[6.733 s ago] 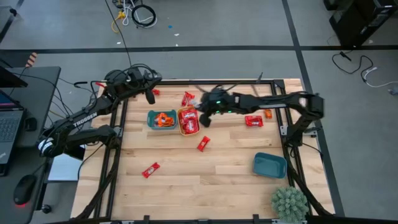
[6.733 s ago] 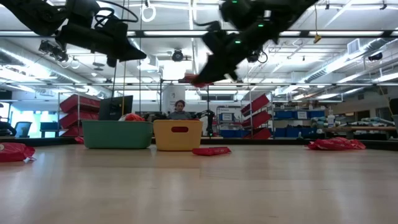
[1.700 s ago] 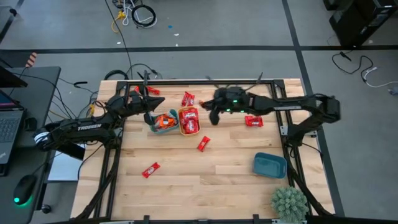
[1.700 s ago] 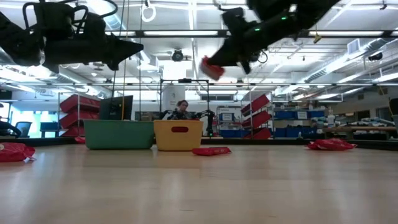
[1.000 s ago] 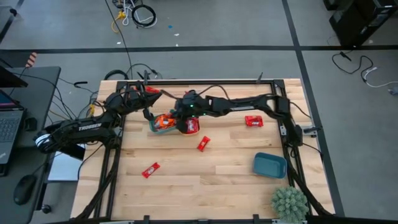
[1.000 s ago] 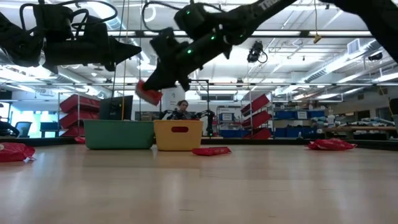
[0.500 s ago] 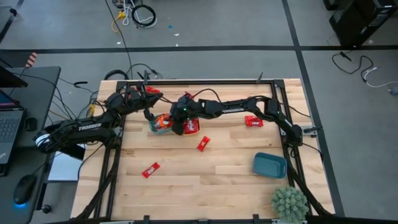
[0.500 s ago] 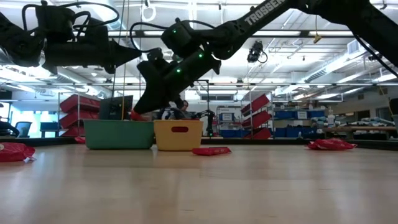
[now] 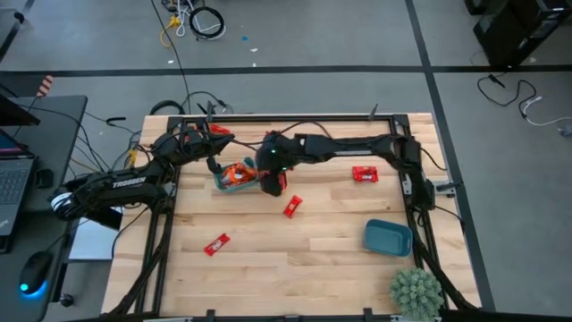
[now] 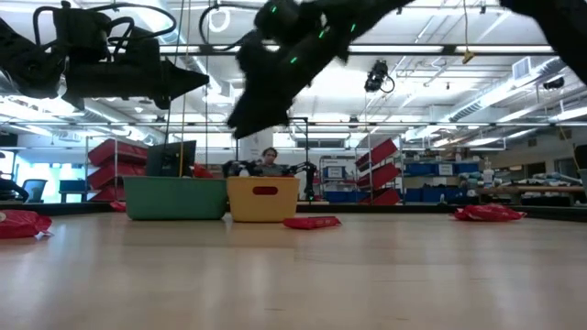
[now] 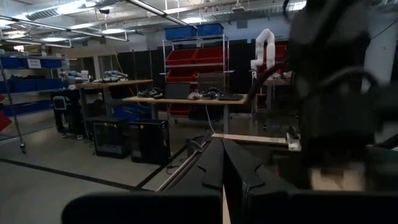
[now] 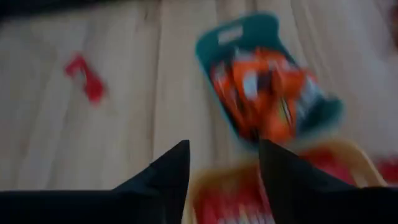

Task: Sort candy
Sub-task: Move the blue bin to the center of the table

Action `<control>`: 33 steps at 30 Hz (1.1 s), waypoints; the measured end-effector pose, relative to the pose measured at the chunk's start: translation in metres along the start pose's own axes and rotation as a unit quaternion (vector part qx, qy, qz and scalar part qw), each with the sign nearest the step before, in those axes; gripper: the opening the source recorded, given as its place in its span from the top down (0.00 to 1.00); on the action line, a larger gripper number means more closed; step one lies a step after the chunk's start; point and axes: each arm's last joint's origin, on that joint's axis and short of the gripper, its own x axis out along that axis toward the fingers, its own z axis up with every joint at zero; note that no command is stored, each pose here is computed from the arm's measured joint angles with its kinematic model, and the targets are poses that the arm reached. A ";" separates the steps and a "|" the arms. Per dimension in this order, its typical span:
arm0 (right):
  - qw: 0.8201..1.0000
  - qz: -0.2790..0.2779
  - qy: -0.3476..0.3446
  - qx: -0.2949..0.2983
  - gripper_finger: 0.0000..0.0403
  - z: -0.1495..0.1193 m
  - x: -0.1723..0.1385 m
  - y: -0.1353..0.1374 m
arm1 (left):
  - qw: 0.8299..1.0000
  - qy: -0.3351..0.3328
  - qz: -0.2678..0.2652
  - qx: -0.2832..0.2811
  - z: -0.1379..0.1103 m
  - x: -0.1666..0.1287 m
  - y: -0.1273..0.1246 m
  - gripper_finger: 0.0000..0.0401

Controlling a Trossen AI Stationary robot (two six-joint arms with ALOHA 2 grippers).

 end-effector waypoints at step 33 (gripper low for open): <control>0.848 0.066 0.504 0.150 1.00 -0.222 -0.147 0.107 | 0.999 0.028 -0.019 0.016 -0.006 0.000 -0.001 1.00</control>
